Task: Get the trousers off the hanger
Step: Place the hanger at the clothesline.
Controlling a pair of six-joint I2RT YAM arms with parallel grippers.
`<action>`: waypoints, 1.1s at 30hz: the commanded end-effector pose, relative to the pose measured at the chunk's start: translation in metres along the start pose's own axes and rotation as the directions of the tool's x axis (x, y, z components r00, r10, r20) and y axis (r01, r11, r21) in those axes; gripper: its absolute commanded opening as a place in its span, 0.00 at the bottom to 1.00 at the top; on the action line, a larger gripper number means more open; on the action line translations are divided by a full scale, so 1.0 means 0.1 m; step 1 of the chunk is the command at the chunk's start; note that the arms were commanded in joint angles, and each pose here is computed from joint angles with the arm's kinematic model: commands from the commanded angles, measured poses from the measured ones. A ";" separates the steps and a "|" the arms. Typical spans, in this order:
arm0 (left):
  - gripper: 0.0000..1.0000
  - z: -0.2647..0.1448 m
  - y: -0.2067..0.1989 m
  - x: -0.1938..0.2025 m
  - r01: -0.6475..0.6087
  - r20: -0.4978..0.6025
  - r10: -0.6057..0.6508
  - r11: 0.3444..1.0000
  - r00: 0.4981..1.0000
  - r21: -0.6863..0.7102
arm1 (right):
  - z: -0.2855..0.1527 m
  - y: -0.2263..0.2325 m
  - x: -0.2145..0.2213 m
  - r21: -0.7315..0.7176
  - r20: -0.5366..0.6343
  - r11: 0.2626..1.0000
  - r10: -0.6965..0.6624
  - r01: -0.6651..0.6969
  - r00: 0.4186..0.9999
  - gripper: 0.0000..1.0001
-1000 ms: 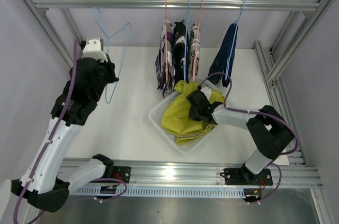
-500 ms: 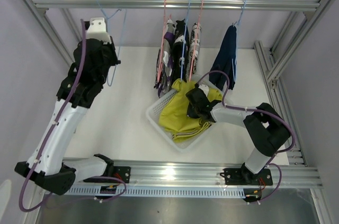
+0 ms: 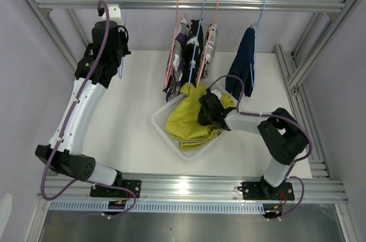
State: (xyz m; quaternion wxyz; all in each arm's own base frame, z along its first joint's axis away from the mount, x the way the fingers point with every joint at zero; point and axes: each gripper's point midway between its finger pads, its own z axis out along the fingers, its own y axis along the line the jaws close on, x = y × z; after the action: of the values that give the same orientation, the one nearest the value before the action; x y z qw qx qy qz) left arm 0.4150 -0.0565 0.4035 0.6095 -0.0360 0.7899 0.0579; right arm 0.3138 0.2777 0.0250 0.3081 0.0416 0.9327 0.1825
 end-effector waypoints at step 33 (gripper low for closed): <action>0.26 -0.06 0.15 0.41 0.021 -0.077 -0.020 1.000 0.997 0.008 | 0.00 -0.41 0.76 0.101 -0.237 0.989 -0.079 0.106 0.968 0.00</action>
State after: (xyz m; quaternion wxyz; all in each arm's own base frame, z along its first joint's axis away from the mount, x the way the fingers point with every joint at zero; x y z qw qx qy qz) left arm 0.4037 -0.0456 0.3603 0.5701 -0.0324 0.8193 0.0516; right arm 0.3125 0.2905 0.0261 0.3093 0.0302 0.9288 0.2018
